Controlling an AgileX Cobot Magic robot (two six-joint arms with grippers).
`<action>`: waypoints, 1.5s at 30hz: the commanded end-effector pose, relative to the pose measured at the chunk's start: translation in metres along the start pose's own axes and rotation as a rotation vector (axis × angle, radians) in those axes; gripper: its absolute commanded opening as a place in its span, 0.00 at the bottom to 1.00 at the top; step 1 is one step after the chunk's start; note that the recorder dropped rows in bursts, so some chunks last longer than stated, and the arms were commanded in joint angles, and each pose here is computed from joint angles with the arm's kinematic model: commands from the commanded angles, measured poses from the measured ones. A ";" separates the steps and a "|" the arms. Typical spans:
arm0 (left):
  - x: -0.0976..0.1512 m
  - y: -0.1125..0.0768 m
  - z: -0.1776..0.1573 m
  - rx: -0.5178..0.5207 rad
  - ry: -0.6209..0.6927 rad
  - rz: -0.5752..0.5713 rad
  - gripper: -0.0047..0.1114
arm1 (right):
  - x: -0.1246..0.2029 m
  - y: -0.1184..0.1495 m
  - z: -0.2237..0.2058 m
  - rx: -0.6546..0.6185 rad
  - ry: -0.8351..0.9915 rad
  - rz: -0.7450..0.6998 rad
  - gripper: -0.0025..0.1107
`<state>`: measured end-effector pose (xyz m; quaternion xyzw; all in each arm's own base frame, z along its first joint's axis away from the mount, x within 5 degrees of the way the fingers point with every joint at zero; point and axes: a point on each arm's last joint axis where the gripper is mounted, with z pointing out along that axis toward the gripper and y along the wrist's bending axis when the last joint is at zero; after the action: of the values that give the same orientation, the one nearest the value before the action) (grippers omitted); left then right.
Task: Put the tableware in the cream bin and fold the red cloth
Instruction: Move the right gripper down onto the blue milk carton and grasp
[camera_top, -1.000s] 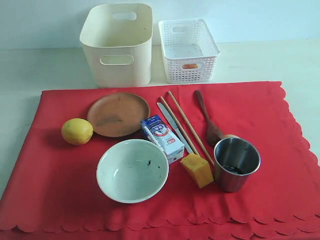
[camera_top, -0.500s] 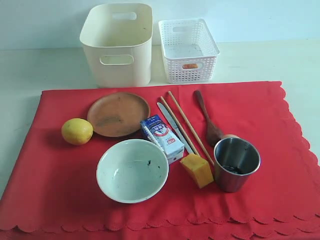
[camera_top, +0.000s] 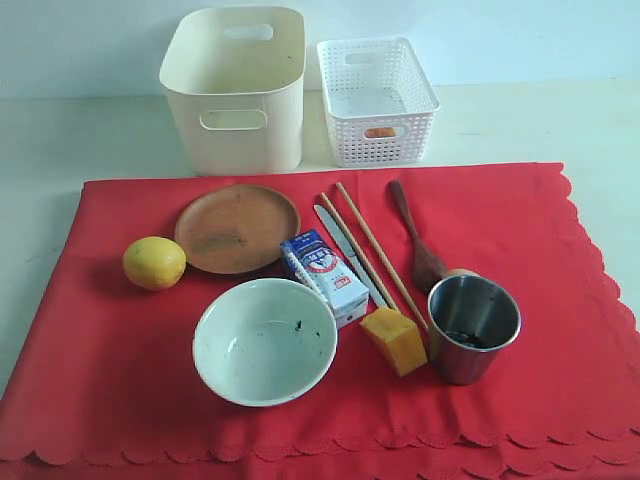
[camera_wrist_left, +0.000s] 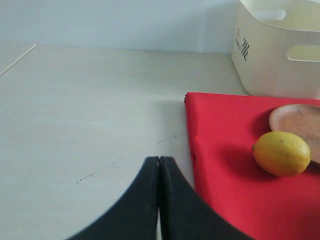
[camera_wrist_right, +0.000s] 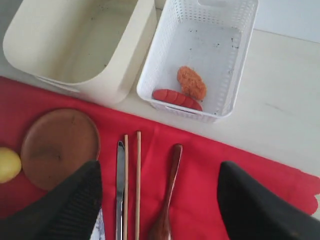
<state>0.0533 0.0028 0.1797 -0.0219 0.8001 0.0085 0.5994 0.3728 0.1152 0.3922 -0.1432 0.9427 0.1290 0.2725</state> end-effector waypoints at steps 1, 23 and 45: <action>-0.002 0.000 -0.001 0.001 -0.019 -0.003 0.04 | 0.016 0.002 -0.008 -0.005 -0.007 -0.036 0.58; -0.002 0.000 -0.001 0.001 -0.019 -0.003 0.04 | 0.094 0.012 0.034 -0.224 0.094 -0.016 0.57; -0.002 0.000 -0.001 0.001 -0.019 -0.003 0.04 | 0.120 0.092 0.095 -0.275 0.135 -0.303 0.57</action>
<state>0.0533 0.0028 0.1797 -0.0219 0.8001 0.0085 0.5994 0.2900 0.1937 0.2765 -0.3009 0.9053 0.2177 0.2061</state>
